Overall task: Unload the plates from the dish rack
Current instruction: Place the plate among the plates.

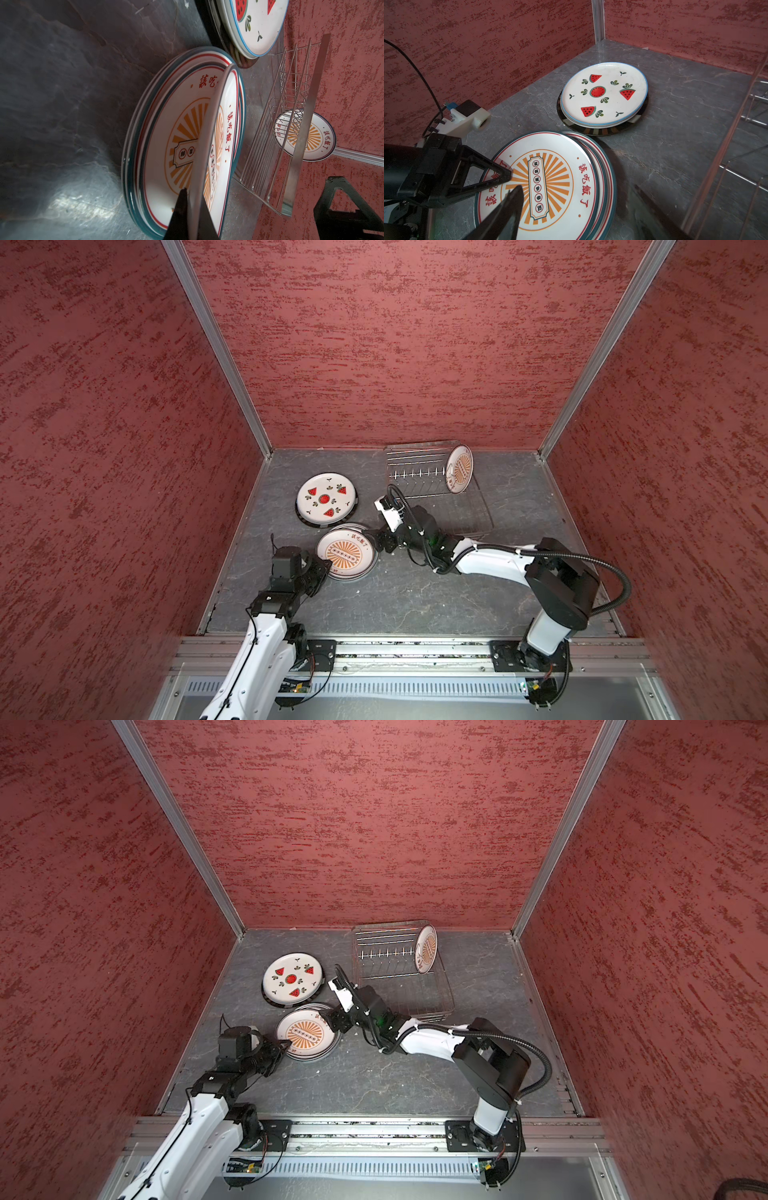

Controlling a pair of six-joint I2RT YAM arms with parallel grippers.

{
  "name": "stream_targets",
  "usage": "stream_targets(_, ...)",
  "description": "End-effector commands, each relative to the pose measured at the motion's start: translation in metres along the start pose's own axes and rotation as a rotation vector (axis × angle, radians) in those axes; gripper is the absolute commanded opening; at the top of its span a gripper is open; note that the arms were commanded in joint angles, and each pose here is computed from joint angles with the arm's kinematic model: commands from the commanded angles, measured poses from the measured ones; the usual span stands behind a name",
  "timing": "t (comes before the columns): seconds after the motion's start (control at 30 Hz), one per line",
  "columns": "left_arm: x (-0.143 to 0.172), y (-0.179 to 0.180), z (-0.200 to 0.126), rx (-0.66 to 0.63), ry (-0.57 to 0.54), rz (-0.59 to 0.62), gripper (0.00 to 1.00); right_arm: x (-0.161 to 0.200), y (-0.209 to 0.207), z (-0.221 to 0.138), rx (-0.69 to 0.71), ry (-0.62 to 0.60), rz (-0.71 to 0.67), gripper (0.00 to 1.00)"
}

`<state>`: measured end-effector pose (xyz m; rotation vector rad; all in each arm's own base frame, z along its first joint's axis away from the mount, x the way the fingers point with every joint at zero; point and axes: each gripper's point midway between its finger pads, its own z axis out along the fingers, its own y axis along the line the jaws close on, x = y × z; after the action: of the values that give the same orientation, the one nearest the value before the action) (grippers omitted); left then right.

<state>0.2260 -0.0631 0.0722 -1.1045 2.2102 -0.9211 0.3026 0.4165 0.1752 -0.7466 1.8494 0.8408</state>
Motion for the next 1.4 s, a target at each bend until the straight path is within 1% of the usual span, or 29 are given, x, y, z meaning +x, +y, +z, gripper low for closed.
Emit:
stream_targets(0.0, -0.006, -0.01, 0.0, 0.046, -0.025, 0.002, 0.12, -0.014, 0.004, 0.004, 0.005, -0.029, -0.03, 0.79)
stream_targets(0.1, -0.008, -0.005, 0.001, 0.019, -0.037, -0.012, 0.19, -0.012, 0.004, 0.006, 0.007, -0.022, -0.029, 0.79)
stream_targets(0.27, -0.009, 0.0, 0.005, -0.013, -0.028, -0.03, 0.24, -0.01, 0.002, 0.005, 0.016, -0.016, -0.031, 0.79)
stream_targets(0.4, -0.01, 0.003, 0.004, -0.037, -0.04, -0.035, 0.3, -0.011, 0.0, 0.002, 0.027, -0.02, -0.035, 0.79)
stream_targets(0.5, -0.012, 0.0, 0.001, -0.025, -0.053, -0.028, 0.4, -0.011, 0.0, 0.001, 0.027, -0.023, -0.035, 0.79)
stream_targets(0.6, -0.016, 0.002, -0.002, -0.045, -0.081, -0.02, 0.51, -0.011, 0.0, 0.002, 0.028, -0.022, -0.035, 0.79)
stream_targets(0.87, -0.024, 0.003, -0.004, -0.075, -0.125, -0.001, 0.51, -0.014, 0.0, 0.002, 0.033, -0.021, -0.044, 0.79)
stream_targets(1.07, -0.02, 0.0, -0.002, -0.094, -0.12, 0.037, 0.5, -0.015, 0.0, 0.002, 0.037, -0.019, -0.044, 0.78)
stream_targets(1.37, -0.022, 0.003, -0.005, -0.147, -0.177, 0.071, 0.52, -0.014, -0.001, -0.001, 0.042, -0.021, -0.045, 0.78)
